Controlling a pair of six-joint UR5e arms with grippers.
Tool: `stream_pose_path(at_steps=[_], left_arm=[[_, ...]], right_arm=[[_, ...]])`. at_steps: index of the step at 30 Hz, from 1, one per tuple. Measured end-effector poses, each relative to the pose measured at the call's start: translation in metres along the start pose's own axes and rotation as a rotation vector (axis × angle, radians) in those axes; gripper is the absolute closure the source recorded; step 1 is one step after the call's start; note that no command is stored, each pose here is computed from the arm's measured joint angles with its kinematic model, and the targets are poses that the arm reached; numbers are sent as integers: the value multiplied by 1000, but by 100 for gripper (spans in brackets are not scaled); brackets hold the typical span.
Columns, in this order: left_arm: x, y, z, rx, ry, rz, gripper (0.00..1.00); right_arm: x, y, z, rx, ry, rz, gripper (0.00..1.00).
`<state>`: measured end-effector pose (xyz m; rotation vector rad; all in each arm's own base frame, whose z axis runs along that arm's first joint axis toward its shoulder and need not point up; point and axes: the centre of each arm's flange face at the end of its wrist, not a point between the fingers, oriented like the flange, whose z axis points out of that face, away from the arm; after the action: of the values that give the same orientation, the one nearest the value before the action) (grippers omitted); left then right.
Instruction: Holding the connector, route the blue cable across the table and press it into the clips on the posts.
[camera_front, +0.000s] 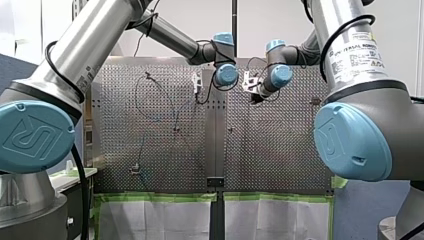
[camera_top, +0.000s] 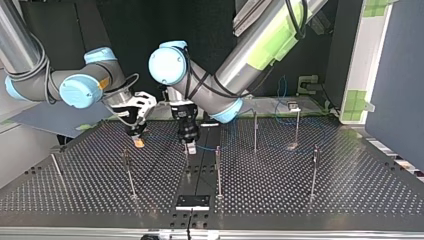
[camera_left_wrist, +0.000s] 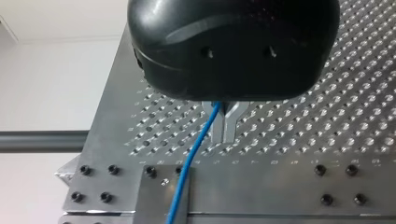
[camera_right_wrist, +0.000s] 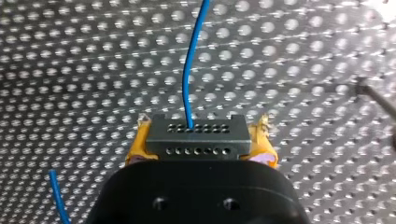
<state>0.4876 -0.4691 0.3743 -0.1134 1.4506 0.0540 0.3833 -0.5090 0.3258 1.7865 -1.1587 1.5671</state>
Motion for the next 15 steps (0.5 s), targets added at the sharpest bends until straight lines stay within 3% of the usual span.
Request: stream_pose_path(at_steps=[7,15], left_arm=[[35,-1,-4,58,9,6,100],[93,-5,-16,84,49,15,100]], right_arm=[[-25,2,-4,-1,-15,-6,100],[-51,12,-8,-13,-28,-18,100]])
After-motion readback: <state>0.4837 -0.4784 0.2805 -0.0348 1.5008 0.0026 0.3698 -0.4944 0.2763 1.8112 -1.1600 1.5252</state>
